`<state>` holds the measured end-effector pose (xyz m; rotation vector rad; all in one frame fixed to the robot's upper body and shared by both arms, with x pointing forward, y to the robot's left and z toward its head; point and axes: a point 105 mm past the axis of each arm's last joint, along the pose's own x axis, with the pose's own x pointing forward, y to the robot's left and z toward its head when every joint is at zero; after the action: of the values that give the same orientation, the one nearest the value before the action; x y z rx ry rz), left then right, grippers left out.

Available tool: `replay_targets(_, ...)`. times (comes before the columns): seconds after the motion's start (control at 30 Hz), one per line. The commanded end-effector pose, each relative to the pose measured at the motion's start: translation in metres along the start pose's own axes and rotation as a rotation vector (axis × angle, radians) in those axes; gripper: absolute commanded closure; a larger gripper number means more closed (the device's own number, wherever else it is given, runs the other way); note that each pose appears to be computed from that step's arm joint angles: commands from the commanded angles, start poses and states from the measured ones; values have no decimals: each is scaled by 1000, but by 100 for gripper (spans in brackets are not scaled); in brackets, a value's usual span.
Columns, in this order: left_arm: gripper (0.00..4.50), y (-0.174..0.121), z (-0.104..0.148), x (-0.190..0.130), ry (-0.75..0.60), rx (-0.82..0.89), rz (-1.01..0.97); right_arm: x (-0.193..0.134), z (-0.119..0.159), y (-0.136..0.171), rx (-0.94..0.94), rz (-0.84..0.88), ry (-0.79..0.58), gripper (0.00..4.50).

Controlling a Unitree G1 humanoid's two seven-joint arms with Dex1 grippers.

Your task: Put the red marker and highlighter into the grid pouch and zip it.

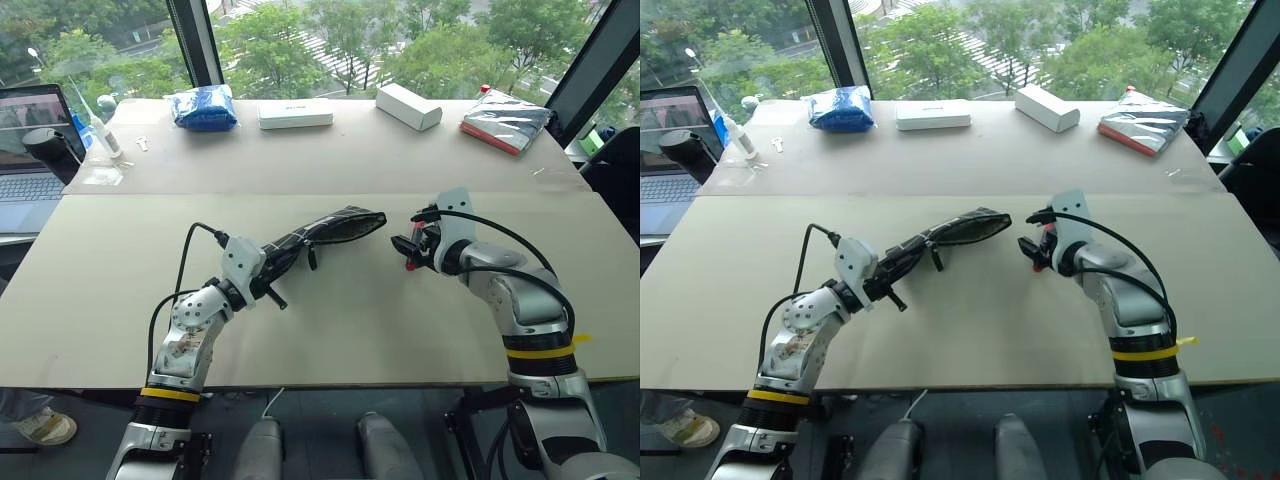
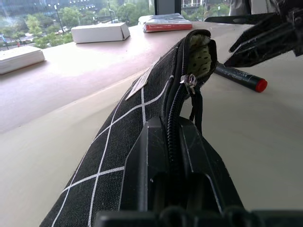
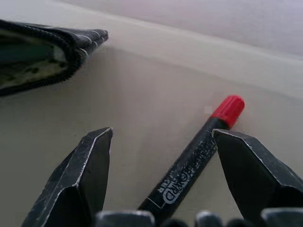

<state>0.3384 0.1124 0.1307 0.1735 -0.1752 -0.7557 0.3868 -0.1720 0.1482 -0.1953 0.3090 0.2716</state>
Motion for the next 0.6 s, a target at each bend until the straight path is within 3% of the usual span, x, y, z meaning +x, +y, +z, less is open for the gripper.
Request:
replay_targets(0.03,450,-2,8,2,-32,9,7,-2,4,-10,6,-67,-19,75)
replay_targets(0.4,450,0,8,2,-33,4,25,16,-22,1,64,-62,50,75)
replay_targets(0.53,450,2,7,1,-33,3,30,20,-42,-10,46,-123,102,75)
replay_targets(0.6,450,2,6,0,-33,2,31,19,-51,-16,39,-153,113,127)
